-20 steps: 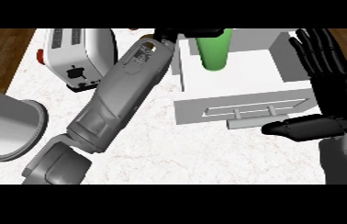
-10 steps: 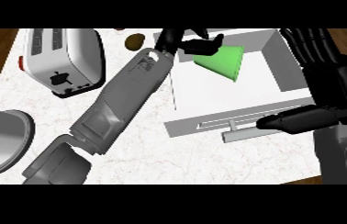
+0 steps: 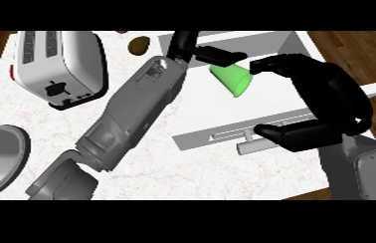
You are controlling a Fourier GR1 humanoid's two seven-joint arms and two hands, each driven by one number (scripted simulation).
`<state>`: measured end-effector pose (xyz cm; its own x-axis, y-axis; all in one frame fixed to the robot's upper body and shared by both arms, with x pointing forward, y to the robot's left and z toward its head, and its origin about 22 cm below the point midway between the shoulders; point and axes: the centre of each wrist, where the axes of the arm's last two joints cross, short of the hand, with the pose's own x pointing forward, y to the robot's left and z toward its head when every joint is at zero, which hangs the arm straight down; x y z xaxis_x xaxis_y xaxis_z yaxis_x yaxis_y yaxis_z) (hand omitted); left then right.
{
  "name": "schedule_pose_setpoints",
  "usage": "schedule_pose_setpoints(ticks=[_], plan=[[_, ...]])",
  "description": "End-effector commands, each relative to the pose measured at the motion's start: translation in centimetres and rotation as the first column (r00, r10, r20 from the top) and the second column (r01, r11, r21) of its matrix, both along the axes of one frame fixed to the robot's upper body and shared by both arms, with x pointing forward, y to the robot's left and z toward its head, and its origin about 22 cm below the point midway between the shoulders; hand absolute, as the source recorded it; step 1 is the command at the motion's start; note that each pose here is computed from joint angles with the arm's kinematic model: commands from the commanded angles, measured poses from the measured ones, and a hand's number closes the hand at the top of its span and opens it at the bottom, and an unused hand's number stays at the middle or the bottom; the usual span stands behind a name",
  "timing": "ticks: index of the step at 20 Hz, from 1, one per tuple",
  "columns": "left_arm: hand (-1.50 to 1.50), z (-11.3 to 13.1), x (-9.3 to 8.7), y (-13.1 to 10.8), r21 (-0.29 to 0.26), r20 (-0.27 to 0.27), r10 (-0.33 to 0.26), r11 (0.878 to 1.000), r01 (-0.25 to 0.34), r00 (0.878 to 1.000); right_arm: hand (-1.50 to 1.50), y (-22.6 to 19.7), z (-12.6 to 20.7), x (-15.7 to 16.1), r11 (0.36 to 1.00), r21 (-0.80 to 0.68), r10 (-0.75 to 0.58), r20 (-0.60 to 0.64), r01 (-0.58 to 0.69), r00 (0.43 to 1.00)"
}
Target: Pick up the cup, place it into the drawer and close the drawer
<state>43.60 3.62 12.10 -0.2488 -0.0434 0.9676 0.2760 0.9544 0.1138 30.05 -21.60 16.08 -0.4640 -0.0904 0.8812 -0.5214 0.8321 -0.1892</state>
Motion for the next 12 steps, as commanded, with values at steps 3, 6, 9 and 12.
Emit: schedule_pose_setpoints(ticks=[3,6,9,12], plan=[[-1.5,1.3,-0.1,-0.5,-0.187,0.071,0.023,0.982,-0.009,0.997,1.5,1.6,-0.9,-0.4,0.958,-0.127,0.247,-0.098,-0.258,0.964],[-1.5,0.8,0.0,-0.1,-0.211,0.084,0.074,0.976,-0.055,0.994,1.5,0.4,-1.2,-1.0,0.887,-0.356,0.251,-0.165,-0.295,0.954],[-1.5,0.2,-0.2,0.0,-0.223,0.075,0.097,0.972,-0.078,0.992,-1.5,-0.3,-0.9,-1.3,0.832,-0.492,0.192,-0.175,-0.255,0.966],[-1.5,0.3,0.2,0.3,-0.241,0.068,0.126,0.965,-0.106,0.99,-1.5,-0.6,-0.9,-2.8,0.786,-0.604,0.089,-0.108,-0.136,0.99]])
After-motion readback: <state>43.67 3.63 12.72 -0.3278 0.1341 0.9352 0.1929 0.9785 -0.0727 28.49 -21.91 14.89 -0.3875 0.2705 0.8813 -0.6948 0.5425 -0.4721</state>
